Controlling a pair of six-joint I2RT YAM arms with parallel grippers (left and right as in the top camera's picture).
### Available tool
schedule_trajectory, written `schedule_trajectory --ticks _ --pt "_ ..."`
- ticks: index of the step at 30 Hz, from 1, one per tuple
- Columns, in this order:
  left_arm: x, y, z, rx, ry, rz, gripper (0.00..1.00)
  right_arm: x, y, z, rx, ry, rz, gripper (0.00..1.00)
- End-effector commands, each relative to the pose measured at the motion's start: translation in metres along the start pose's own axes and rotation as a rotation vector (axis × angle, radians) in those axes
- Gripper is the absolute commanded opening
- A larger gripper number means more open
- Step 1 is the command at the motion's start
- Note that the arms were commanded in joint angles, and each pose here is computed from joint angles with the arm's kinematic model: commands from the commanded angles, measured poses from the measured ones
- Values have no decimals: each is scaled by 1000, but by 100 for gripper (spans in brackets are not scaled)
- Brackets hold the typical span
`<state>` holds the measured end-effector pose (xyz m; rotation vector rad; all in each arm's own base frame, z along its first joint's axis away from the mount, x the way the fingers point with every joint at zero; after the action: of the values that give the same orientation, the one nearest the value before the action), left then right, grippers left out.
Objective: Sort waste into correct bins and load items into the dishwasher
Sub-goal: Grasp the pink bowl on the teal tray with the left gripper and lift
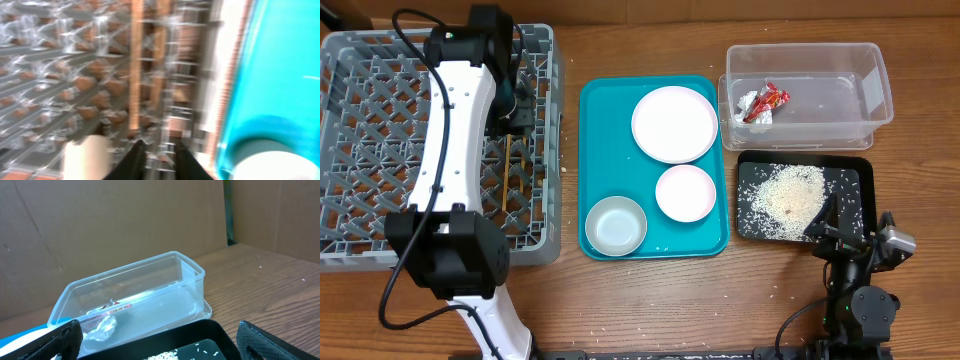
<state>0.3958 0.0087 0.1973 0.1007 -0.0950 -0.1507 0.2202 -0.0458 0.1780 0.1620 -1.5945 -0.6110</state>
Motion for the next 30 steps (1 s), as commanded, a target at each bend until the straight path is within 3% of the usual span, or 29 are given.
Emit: schedule_trajectory --ticks 1,5,9,13,17,19,22,25,27,30 --pt "-2 -57 42 -237 -109 -113 12 -1 -2 0 -3 -8 -1 100" --pt "-17 -99 73 -202 -160 -227 15 -1 -2 0 -3 -8 -1 100" --pt "-39 -116 89 -57 -155 -203 11 -1 -2 0 -3 -8 -1 100" --pt "-57 -149 84 -67 -150 -198 11 -1 -2 0 -3 -8 -1 100" --pt "-58 -185 45 -91 -142 -187 34 -1 -2 0 -3 -8 -1 100" --pt "-55 -203 22 -132 -141 -187 54 -1 -2 0 -3 -8 -1 100" --pt "-52 -239 -5 -292 -130 -213 57 -1 -2 0 -3 -8 -1 100" --pt "-47 -248 -27 -305 -123 -229 56 -1 -2 0 -3 -8 -1 100" --pt "-43 -252 -42 -303 -109 -222 43 -1 -2 0 -3 -8 -1 100" --pt "-39 -257 -69 -278 -68 -222 36 -1 -2 0 -3 -8 -1 100"
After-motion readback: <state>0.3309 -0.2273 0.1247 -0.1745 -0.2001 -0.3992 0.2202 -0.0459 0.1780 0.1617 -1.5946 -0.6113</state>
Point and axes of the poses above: each gripper's point midway between its finger pads, its own z axis back along the fingers, its own y axis along the line the jaws close on, x = y × z, the point moved 2 cm from there along z, back along the fingers, and after that the axes turned 15 degrees about -z, right-handed, at the moved point
